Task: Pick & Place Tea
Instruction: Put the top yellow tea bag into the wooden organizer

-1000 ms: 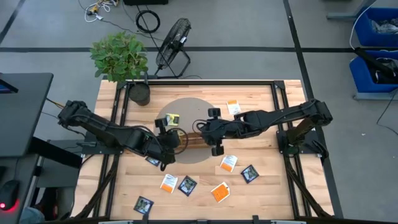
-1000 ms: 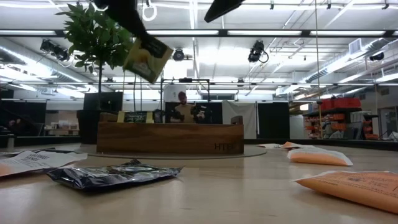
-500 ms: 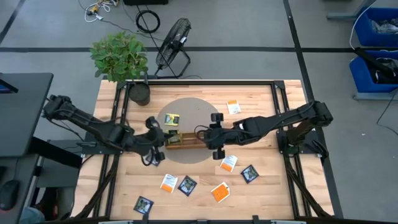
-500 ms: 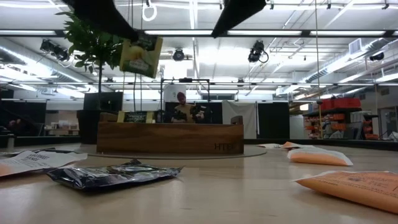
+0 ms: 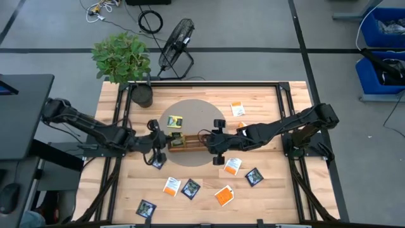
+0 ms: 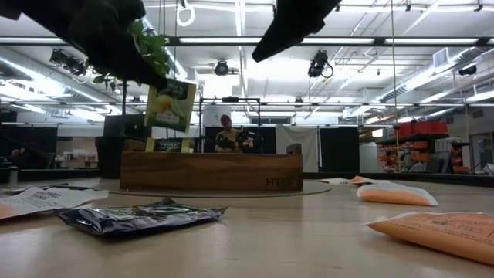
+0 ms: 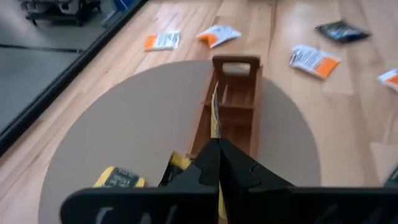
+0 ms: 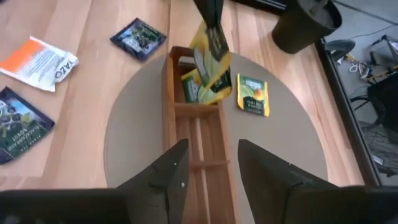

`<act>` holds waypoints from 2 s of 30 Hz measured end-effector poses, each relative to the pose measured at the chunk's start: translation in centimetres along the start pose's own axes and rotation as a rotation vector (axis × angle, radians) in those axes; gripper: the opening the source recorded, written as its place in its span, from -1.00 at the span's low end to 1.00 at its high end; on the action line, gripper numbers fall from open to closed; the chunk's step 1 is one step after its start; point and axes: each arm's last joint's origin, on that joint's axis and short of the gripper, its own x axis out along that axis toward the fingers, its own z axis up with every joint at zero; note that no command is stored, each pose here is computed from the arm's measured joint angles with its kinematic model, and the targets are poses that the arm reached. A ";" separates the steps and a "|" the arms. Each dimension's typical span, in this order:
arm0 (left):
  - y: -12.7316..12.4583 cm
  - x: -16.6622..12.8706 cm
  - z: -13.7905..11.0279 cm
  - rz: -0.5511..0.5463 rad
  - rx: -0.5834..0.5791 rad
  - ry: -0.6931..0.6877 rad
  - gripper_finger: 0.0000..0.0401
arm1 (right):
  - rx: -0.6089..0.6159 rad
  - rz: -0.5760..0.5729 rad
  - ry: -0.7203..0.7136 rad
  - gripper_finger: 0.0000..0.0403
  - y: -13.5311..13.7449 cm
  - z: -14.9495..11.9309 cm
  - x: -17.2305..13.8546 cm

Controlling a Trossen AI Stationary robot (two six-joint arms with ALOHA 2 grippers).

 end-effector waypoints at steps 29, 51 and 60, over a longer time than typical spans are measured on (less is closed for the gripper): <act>2.3 0.6 -2.8 -0.092 -0.026 -0.053 -0.99 | -0.003 0.003 -0.015 -0.28 0.1 0.1 -0.1; 3.6 1.0 -5.2 -0.128 -0.088 -0.113 -0.99 | 0.023 0.003 -0.017 -0.28 0.1 0.2 -0.1; 3.7 1.1 -5.4 -0.132 -0.088 -0.106 -0.99 | 0.020 0.003 -0.019 -0.28 0.1 0.2 -0.1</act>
